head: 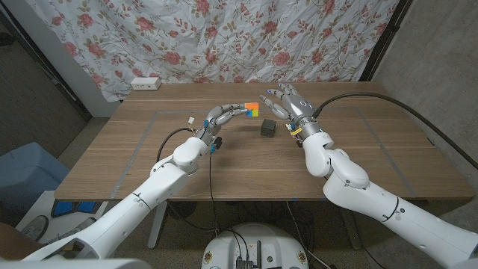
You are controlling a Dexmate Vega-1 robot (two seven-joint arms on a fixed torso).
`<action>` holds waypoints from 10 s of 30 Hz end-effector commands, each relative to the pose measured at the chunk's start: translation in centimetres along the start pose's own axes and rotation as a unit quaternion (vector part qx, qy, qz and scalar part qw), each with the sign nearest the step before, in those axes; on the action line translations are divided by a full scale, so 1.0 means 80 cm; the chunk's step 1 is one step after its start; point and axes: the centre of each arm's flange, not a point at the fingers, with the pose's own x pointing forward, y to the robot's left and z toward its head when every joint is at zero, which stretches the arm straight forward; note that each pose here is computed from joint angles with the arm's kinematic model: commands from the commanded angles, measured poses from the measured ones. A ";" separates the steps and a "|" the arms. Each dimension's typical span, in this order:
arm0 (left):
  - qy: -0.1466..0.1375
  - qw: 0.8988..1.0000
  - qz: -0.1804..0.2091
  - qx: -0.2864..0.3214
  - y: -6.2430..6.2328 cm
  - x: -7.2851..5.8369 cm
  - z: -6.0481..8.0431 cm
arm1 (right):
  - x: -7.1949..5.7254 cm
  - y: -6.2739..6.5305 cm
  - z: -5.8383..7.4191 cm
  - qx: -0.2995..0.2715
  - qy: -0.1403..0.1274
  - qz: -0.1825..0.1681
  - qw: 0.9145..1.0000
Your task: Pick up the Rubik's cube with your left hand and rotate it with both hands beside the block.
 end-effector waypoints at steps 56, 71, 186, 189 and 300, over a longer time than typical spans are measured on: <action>-0.001 1.000 0.001 -0.010 -0.005 -0.004 -0.003 | -0.006 0.015 0.037 -0.078 -0.012 0.052 0.996; -0.002 1.000 0.002 -0.011 -0.007 -0.002 -0.002 | -0.010 0.015 0.035 -0.083 -0.012 0.055 0.995; -0.002 1.000 0.007 -0.005 -0.009 -0.003 -0.001 | 0.018 -0.014 0.035 -0.048 -0.005 0.094 0.994; -0.002 1.000 0.007 -0.005 -0.008 -0.002 -0.001 | 0.018 -0.014 0.035 -0.050 -0.005 0.096 0.994; -0.004 0.999 0.014 -0.043 -0.015 0.014 -0.006 | -0.015 0.015 0.047 -0.094 -0.024 0.123 0.988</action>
